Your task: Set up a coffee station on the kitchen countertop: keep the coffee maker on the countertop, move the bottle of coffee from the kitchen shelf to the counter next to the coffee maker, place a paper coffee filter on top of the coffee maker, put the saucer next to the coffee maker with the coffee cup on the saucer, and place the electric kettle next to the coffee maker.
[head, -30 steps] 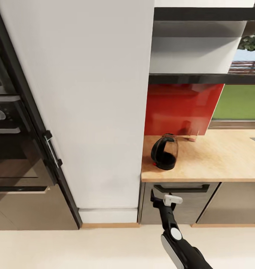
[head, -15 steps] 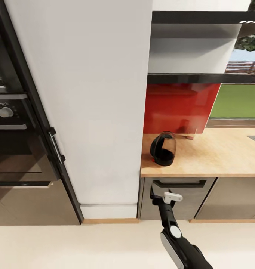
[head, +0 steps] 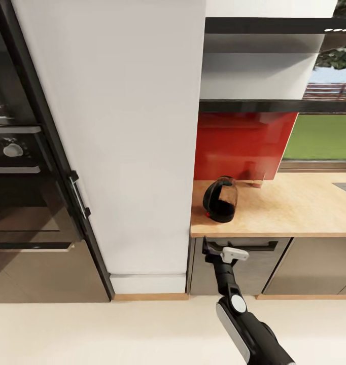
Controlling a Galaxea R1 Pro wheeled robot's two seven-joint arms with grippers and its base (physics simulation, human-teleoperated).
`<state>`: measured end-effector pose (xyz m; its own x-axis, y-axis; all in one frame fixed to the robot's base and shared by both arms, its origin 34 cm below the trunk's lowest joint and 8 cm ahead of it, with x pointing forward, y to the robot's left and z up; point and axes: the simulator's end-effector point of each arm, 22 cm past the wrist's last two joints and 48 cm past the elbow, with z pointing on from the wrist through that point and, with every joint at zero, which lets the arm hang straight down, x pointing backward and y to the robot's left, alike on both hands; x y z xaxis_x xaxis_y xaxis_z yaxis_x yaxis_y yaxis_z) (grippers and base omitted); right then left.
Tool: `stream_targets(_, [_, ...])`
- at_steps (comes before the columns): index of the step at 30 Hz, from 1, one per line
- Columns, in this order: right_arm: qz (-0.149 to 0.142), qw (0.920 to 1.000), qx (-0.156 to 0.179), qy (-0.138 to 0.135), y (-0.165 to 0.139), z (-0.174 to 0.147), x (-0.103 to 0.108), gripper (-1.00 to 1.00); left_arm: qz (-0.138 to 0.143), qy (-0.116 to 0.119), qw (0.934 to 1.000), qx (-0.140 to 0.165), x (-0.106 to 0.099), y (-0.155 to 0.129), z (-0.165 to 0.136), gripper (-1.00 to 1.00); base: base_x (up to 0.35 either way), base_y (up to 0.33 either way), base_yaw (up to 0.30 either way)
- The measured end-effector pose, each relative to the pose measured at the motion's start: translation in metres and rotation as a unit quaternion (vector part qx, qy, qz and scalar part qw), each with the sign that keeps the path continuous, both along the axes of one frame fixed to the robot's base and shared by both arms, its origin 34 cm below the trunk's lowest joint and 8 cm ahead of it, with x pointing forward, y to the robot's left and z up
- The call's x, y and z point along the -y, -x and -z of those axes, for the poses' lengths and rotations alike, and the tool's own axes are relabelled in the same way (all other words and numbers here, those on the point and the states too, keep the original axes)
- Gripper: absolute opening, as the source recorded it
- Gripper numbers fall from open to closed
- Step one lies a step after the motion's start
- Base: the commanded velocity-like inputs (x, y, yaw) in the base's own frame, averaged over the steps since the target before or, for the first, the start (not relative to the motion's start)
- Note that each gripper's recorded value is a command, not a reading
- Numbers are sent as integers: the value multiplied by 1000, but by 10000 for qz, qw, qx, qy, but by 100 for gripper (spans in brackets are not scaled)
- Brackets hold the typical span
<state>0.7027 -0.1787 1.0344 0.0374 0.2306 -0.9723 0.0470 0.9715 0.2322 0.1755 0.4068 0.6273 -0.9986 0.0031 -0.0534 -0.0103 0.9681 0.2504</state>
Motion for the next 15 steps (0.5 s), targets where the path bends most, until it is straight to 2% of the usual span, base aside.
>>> stream_targets(4, [-22,9998,209,-63,-2,-22,-1,100,1,3,10000,0,0,0,0,100,-3,0,0])
stream_targets(7, [-32,9997,231,-65,-3,-25,-1,100,1,8,10000,0,1,0,0,100,0,0,0])
stream_targets(15, [-336,9992,-173,89,-7,-26,-16,100,14,17,10000,-3,3,0,1,100,0,0,0])
